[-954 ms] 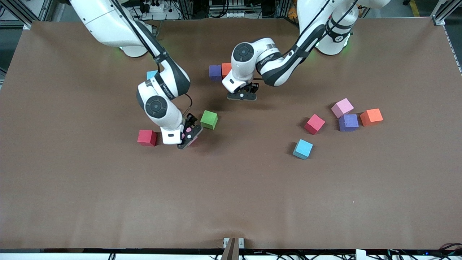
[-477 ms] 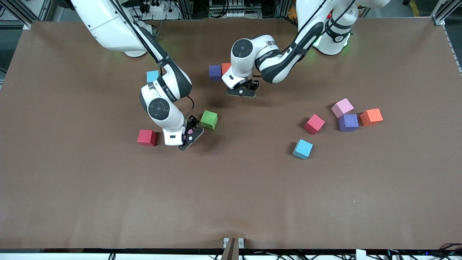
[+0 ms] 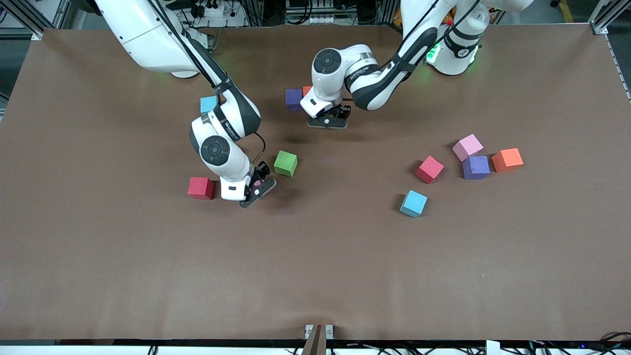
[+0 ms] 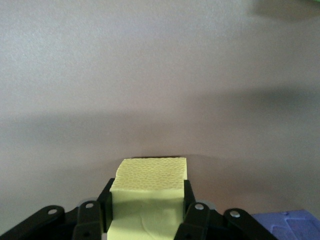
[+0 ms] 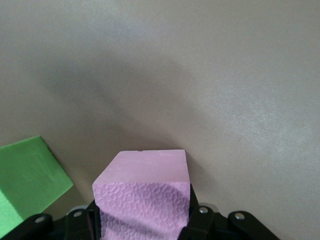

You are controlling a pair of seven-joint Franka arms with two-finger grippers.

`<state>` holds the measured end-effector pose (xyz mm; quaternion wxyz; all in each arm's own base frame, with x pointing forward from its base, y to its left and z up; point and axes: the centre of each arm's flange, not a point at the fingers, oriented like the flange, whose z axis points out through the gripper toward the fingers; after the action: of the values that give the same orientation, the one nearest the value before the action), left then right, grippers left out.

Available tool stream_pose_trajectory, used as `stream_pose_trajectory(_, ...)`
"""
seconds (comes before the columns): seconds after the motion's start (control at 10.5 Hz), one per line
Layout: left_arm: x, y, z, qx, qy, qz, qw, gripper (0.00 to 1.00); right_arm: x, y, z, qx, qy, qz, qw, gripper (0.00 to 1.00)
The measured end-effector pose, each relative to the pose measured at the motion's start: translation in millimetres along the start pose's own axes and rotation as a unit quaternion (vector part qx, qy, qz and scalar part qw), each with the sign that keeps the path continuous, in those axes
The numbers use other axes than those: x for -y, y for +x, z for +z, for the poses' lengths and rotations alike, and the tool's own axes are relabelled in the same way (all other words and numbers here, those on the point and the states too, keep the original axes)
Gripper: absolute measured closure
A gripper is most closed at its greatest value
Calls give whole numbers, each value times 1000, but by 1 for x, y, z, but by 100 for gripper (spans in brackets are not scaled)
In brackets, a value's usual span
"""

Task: Form number 2 with 11 blocks
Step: 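Place the yellow cube on top of the cube row with the left gripper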

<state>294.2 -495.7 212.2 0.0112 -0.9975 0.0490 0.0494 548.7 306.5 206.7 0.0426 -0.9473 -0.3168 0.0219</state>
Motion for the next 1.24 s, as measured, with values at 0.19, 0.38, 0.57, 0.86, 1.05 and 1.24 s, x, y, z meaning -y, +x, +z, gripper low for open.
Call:
stream_pose_trajectory(0.19,-1,-3,3,0,4,-1,1000,46,-10,9,-27,-4,-1,27,1000,40)
stream_pose_trajectory(0.38,0,-3,5,1,5,-1,1000,46,-17,21,-71,12,0,49,999,40)
stream_pose_trajectory(0.57,0,-3,7,2,7,-2,1000,46,-17,29,-92,5,-1,72,997,44)
stream_pose_trajectory(0.86,-1,-2,10,-5,12,-7,1000,46,-14,31,-94,2,-1,109,994,44)
stream_pose_trajectory(1.05,-3,-2,9,-8,12,-8,1000,46,-13,31,-94,2,-1,123,992,44)
stream_pose_trajectory(1.24,-4,-3,9,-8,12,-8,1000,46,-13,31,-95,2,-1,133,991,44)
